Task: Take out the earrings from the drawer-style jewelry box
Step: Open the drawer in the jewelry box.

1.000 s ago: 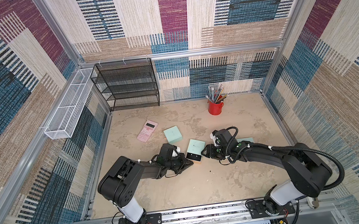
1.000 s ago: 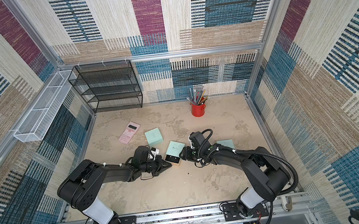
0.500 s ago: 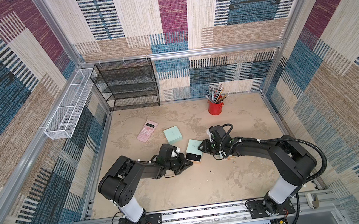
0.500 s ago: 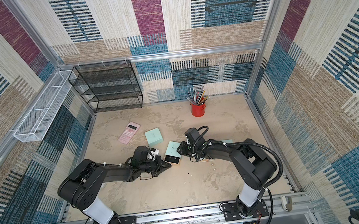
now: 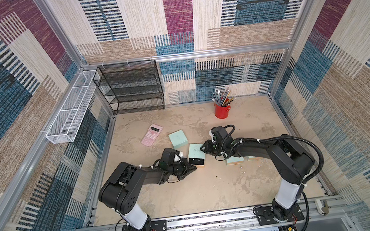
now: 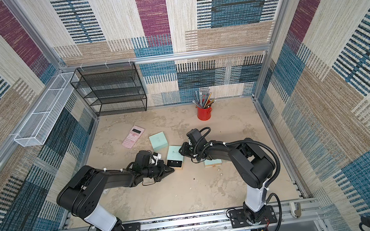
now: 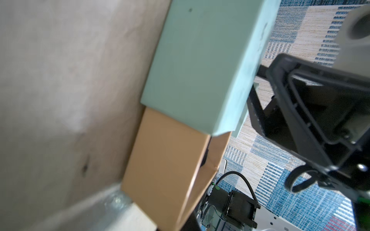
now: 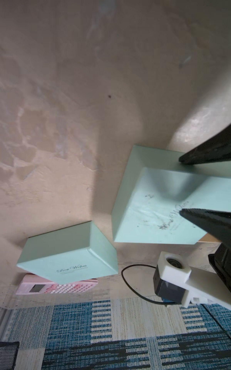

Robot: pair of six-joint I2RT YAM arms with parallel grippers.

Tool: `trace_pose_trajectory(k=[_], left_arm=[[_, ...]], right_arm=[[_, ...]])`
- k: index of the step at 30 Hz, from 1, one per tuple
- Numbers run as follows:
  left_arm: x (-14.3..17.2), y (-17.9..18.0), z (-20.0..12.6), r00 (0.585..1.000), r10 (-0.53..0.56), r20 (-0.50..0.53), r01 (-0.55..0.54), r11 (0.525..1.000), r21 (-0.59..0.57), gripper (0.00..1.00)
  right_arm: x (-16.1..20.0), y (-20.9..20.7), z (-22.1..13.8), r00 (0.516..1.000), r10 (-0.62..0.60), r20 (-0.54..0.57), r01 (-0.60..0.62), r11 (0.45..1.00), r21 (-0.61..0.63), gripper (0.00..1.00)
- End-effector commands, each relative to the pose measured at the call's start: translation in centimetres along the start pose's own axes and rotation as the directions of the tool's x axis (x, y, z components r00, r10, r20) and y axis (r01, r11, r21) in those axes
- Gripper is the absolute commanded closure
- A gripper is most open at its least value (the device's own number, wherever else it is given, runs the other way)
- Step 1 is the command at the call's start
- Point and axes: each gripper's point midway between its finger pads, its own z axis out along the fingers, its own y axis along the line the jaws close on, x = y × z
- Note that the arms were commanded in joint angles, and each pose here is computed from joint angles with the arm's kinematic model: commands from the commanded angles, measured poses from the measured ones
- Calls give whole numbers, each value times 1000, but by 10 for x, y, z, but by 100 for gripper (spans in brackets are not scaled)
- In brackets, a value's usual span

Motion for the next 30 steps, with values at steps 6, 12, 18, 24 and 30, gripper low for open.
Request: trace_pose_trajectory(k=[6, 12, 18, 24, 30], left_arm=[[-3, 1, -3, 1000, 13, 0, -13, 1000, 3, 100], [-4, -3, -3, 1000, 21, -4, -21, 1000, 11, 100], [-4, -3, -3, 1000, 23, -4, -23, 1000, 15, 100], [-2, -3, -3, 1000, 22, -8, -21, 1000, 18, 100], [-2, -3, -4, 1000, 23, -7, -23, 1000, 19, 100]], right_arm=[[-16, 16, -18, 993, -76, 90, 77, 997, -13, 59], [8, 41, -46, 976, -206, 69, 207, 978, -14, 64], [49, 45, -31, 972, -233, -41, 233, 972, -23, 81], [58, 52, -13, 966, -246, -78, 245, 969, -24, 90], [57, 48, 0, 964, -246, -98, 248, 969, 4, 96]])
